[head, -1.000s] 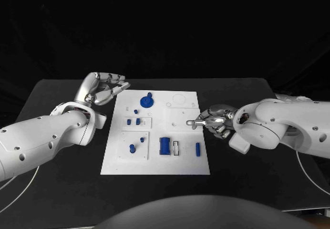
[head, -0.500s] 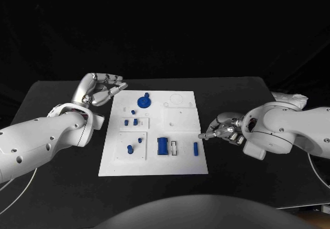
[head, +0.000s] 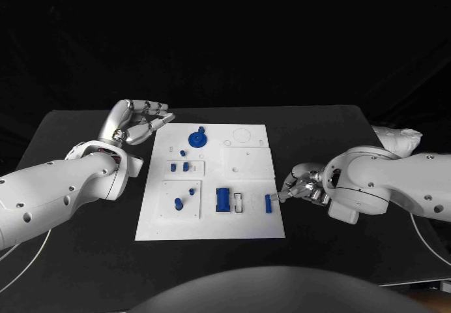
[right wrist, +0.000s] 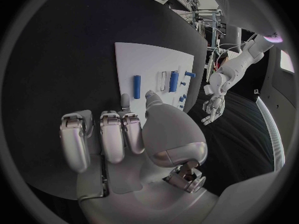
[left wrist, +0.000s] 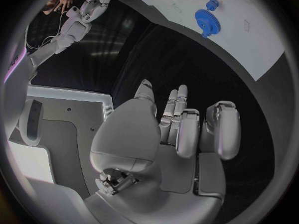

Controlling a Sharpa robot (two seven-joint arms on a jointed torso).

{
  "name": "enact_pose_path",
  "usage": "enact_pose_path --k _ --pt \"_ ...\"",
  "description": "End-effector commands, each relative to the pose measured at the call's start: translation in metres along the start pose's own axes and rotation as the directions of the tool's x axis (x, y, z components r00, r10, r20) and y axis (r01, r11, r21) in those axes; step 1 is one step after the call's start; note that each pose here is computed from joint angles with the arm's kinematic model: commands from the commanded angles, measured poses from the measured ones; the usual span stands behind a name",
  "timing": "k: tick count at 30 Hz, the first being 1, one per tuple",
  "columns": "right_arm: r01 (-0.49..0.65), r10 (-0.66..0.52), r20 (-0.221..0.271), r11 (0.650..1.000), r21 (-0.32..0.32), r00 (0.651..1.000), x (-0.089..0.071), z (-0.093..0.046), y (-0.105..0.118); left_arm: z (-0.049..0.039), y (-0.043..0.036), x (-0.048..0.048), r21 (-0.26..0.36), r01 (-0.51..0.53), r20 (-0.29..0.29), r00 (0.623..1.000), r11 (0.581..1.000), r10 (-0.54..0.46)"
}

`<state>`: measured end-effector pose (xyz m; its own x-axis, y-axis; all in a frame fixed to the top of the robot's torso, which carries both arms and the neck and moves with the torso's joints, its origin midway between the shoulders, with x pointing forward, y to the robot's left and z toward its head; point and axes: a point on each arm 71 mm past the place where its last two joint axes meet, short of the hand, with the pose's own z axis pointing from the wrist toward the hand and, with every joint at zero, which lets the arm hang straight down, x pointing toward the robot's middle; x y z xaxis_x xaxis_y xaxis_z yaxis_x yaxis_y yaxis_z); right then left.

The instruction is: Assemble the parts on the task board

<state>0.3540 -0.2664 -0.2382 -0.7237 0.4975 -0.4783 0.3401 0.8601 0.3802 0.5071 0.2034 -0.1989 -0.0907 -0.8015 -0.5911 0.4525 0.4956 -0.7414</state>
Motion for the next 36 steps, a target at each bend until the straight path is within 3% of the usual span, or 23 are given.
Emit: enact_pose_path --k 1,16,36 --pt "0.023 -0.022 -0.03 0.999 0.031 0.999 0.004 0.004 0.0 0.0002 -0.0013 0.0015 0.012 0.008 -0.008 1.0 1.0 -0.008" --pt "0.033 -0.03 -0.078 0.999 0.033 0.997 0.018 0.02 0.013 -0.0011 0.0008 0.0008 0.006 0.008 -0.01 1.0 1.0 -0.008" --pt "0.086 -0.078 -0.095 0.993 0.081 0.992 0.019 0.03 0.02 -0.0016 0.0015 0.0007 0.003 0.008 -0.011 1.0 1.0 -0.008"
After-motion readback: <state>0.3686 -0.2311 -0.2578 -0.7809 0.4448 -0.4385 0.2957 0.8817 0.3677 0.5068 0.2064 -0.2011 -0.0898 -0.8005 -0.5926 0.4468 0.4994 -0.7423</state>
